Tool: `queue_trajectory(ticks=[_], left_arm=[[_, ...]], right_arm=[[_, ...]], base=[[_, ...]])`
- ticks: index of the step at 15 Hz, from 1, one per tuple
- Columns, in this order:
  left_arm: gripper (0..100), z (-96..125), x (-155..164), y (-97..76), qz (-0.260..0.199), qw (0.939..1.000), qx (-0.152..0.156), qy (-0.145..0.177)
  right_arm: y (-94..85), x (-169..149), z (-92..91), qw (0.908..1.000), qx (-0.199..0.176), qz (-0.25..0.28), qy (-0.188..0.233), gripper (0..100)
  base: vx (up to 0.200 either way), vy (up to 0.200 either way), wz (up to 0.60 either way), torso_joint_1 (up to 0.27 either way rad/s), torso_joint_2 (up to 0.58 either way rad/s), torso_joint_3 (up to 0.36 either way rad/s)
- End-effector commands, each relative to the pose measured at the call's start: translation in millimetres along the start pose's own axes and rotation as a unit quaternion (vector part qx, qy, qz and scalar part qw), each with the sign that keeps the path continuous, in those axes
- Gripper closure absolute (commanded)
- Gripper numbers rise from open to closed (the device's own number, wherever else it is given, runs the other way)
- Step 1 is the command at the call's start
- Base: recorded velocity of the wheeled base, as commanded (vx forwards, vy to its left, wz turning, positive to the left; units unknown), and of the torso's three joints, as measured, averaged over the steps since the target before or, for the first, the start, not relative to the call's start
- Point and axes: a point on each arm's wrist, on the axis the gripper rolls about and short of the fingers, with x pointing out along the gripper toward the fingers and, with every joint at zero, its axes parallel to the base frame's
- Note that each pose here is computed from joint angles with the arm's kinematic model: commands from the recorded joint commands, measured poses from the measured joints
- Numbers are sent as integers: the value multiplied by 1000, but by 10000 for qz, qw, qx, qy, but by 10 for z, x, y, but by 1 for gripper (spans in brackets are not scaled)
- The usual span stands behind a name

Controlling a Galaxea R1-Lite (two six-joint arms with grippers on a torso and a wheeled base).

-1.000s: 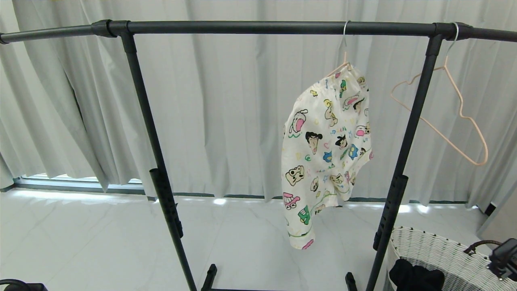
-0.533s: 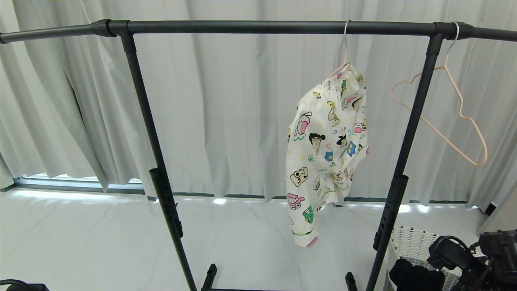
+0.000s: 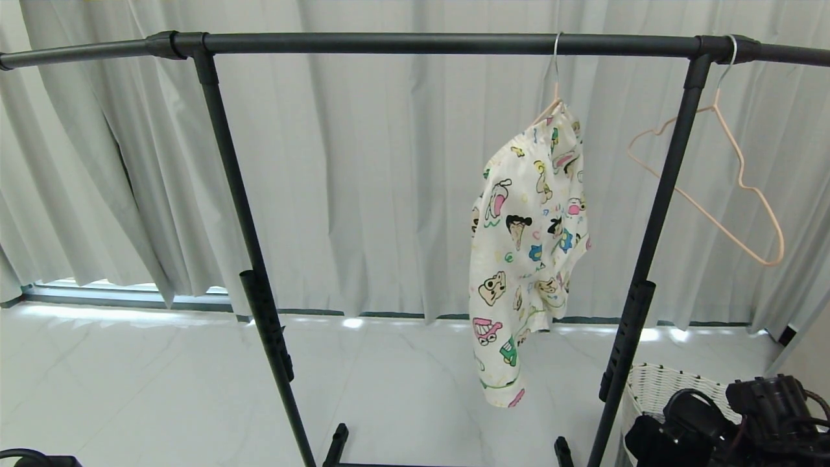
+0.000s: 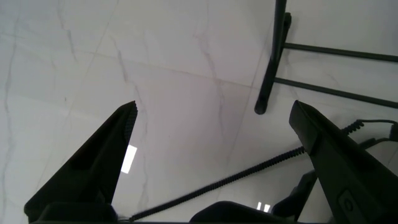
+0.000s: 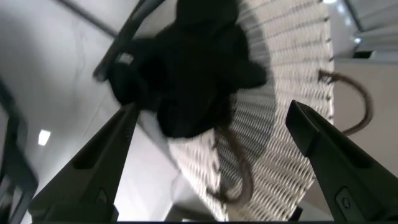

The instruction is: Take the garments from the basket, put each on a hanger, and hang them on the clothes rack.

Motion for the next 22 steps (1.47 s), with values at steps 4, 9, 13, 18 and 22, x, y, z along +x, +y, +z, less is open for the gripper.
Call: queue_trajectory(ticks=[4,9,13,18,22], left_arm=[[0,-1,-7,6,4,10000,-47,-47],[0,-1,-7,6,4,10000,-39,-47],[0,-1,-8,7,2,10000,-43,-53],[0,-4,-21,12,-28,9999,21,-130],[0,-2,-21,4,-77,9994,302,-144]], right_arm=[[12,364,51,9964,78,-819,211,0],[8,369,59,9960,90,-863,194,0],[10,353,67,9959,92,-887,126,100],[62,20,108,9926,-58,-1177,-285,100],[27,-181,162,9894,-299,-1289,-591,100]], base=[[0,0,0,0,0,0],[0,0,0,0,0,0],[0,0,0,0,0,0],[0,0,0,0,0,0],[0,0,0,0,0,0]])
